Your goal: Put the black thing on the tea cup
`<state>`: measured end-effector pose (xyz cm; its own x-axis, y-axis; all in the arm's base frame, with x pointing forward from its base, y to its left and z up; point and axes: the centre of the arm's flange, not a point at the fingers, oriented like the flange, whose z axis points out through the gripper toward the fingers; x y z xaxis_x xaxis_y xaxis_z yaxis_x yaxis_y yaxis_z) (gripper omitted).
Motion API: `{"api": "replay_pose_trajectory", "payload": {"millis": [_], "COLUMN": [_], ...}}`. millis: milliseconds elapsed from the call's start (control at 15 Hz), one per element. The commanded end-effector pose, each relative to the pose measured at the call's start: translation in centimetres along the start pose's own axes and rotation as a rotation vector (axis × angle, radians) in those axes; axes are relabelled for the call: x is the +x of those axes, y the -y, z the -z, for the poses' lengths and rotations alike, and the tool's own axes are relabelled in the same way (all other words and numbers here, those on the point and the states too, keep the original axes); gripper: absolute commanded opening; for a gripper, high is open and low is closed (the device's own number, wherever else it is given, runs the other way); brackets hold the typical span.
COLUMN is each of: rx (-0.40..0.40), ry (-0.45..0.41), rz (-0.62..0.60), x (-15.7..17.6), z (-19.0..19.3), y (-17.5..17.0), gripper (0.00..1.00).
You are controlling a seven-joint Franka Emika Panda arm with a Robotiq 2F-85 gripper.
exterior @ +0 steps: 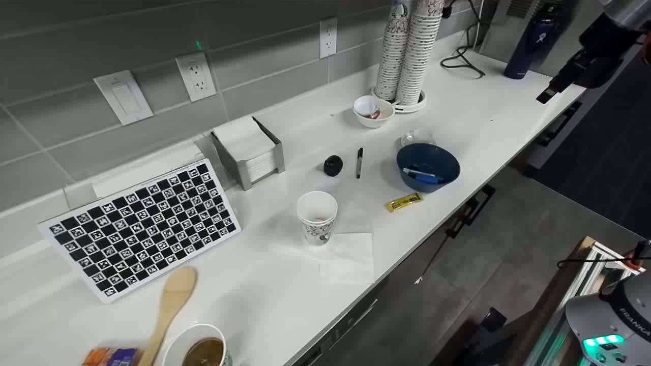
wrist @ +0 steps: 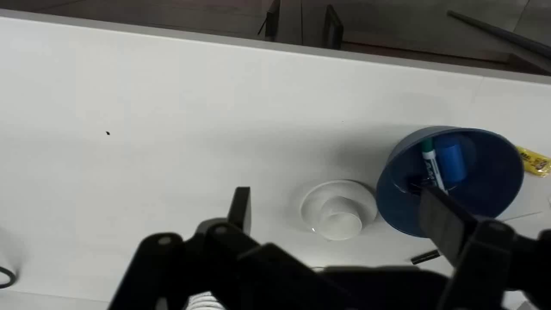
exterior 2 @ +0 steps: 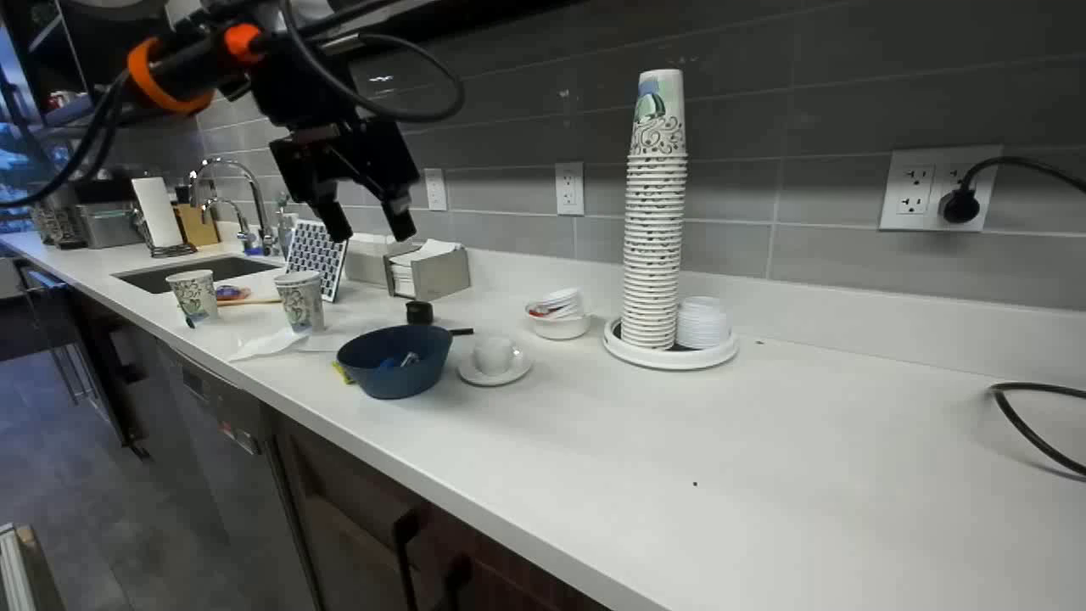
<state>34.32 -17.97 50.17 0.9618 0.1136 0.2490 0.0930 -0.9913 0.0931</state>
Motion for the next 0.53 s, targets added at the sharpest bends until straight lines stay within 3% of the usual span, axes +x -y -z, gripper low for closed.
{"api": "replay_pose_trajectory", "payload": {"millis": [0, 200, 467], "rx": [0.0, 0.0, 0.108], "ry": [0.0, 0.0, 0.0], "rz": [0.0, 0.0, 0.088], "x": [0.0, 0.0, 1.0], "z": [0.0, 0.0, -2.1], "y": [0.0, 0.0, 8.3], "gripper": [1.0, 1.0, 1.0]}}
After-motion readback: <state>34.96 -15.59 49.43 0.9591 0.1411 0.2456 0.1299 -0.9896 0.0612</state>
